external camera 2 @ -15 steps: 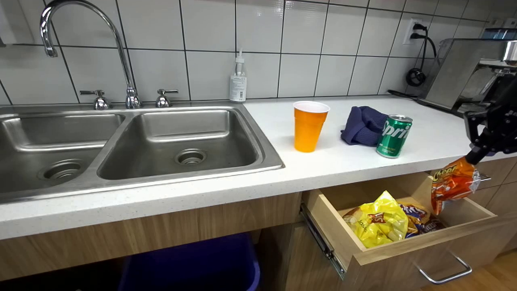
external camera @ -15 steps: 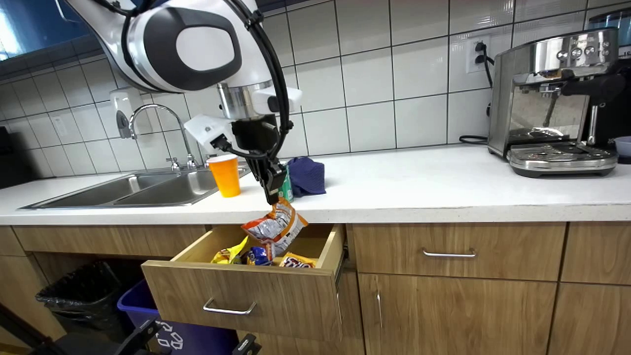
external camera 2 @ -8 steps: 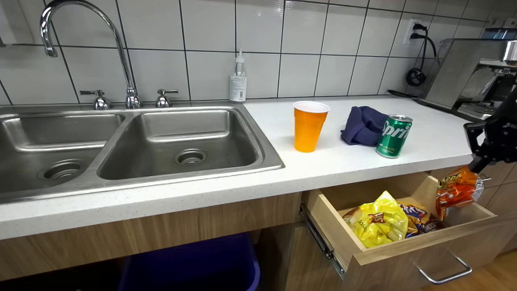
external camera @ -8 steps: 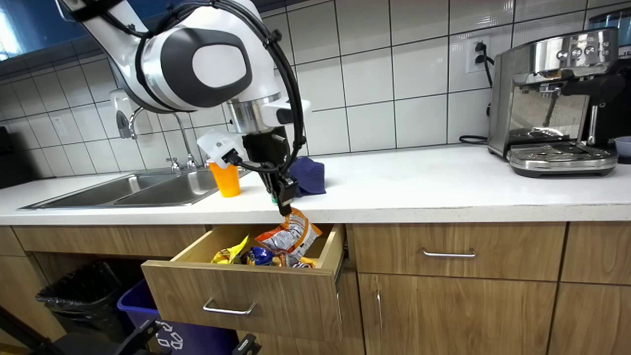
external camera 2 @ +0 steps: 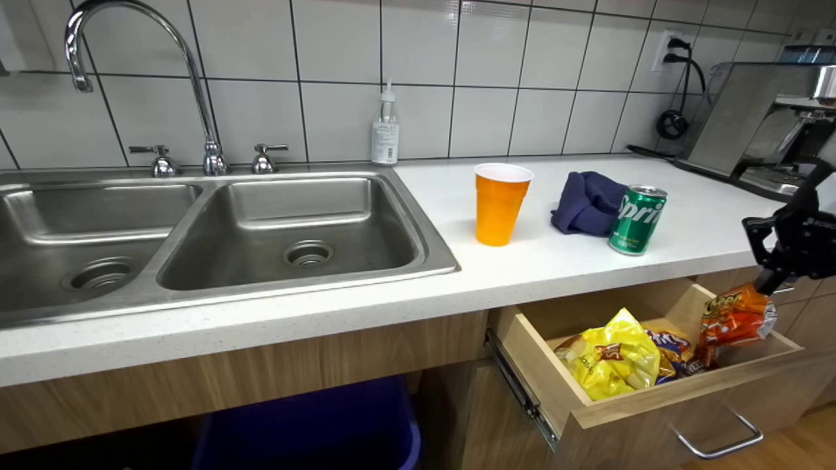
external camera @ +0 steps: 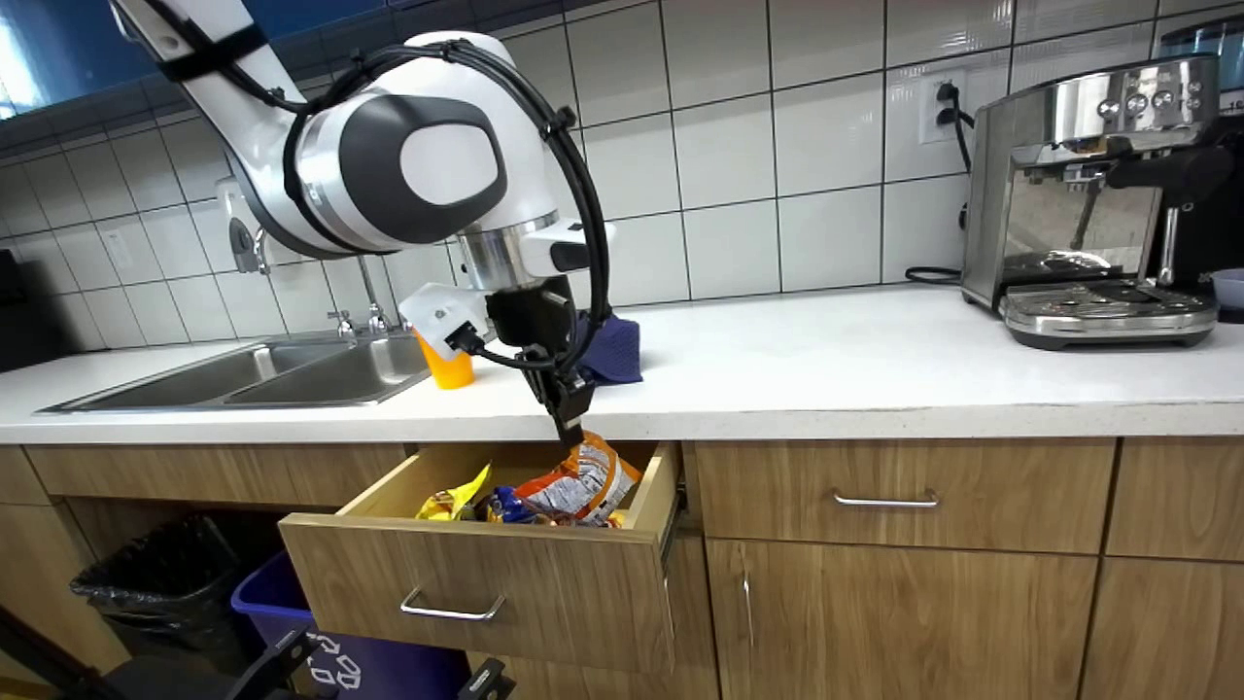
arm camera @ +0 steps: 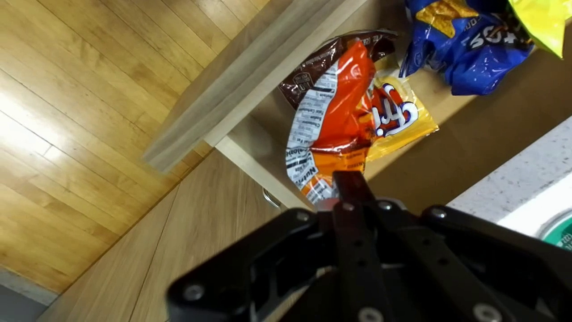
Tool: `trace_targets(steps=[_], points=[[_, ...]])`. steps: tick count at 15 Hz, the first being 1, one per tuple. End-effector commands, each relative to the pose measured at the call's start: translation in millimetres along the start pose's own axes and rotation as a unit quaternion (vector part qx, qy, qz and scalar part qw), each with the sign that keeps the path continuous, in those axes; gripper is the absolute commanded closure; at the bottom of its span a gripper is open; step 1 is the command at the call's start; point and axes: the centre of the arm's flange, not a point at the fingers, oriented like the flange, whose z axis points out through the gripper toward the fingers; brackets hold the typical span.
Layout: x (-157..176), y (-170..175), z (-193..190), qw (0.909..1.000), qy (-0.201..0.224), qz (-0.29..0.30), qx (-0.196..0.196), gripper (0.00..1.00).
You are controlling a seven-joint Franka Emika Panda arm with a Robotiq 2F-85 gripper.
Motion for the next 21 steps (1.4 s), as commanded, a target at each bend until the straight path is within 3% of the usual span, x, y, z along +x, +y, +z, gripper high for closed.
trace_targets(steps=[1, 11, 21], points=[[4.9, -7.0, 3.2, 0.9999, 0.010, 0.003, -0.012, 0.72], [8.4, -14.4, -1.7, 0.9995, 0.022, -0.003, -0.021, 0.01], [12.5, -16.5, -4.7, 0.9993, 0.037, -0.002, -0.009, 0.00]])
